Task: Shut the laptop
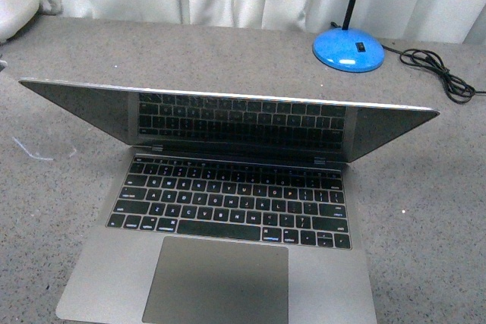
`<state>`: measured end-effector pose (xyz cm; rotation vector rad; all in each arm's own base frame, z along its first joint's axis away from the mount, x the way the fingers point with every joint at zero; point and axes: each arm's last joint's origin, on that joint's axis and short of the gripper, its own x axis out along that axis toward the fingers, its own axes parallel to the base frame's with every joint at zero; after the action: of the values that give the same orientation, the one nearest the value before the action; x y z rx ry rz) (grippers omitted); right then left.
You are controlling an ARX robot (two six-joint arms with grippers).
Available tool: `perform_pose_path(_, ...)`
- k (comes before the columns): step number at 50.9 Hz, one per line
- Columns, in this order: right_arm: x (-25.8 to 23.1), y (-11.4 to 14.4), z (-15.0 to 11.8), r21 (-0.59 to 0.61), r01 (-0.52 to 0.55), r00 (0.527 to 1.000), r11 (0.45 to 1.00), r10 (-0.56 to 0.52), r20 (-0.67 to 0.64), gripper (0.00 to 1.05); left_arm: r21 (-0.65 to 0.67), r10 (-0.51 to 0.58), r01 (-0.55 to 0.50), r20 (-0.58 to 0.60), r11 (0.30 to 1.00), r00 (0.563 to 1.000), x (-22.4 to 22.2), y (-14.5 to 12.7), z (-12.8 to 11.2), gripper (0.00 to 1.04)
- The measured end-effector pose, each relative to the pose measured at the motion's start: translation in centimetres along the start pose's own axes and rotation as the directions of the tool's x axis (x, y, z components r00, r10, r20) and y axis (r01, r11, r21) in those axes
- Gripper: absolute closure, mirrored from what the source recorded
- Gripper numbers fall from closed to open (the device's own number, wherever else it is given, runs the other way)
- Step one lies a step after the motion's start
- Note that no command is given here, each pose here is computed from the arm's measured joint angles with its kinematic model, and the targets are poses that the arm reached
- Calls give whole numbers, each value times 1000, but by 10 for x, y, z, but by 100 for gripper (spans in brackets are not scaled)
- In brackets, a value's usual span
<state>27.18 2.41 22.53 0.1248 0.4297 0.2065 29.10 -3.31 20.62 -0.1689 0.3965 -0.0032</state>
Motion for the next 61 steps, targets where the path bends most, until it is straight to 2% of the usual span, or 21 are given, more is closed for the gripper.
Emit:
perform_pose_path(12,25,13,-9,51,-88,991,995,93,-95,104,14,-67,68,-85,998,994,13,-16,-1,101)
perform_pose_path(26,41,29,-30,131,-155,953,979,183,-242,104,-21,-53,49,-227,999,972,12,-7,-16,101)
perform_pose_path(34,41,41,-36,162,-196,932,967,235,-275,104,-79,-117,98,-289,992,950,3,-5,-24,101)
perform_pose_path(41,33,46,-61,261,-199,875,945,291,-386,104,-179,-204,147,-366,973,908,-8,-4,-40,101)
perform_pose_path(46,25,49,-82,333,-195,833,922,335,-440,104,-225,-215,129,-415,966,884,-13,2,-59,101)
perform_pose_path(56,16,51,-115,390,-140,789,910,341,-511,104,-286,-233,103,-472,953,850,-21,8,-84,101)
perform_pose_path(61,7,53,-143,409,-80,737,909,330,-590,104,-313,-232,76,-498,947,835,-26,9,-100,101)
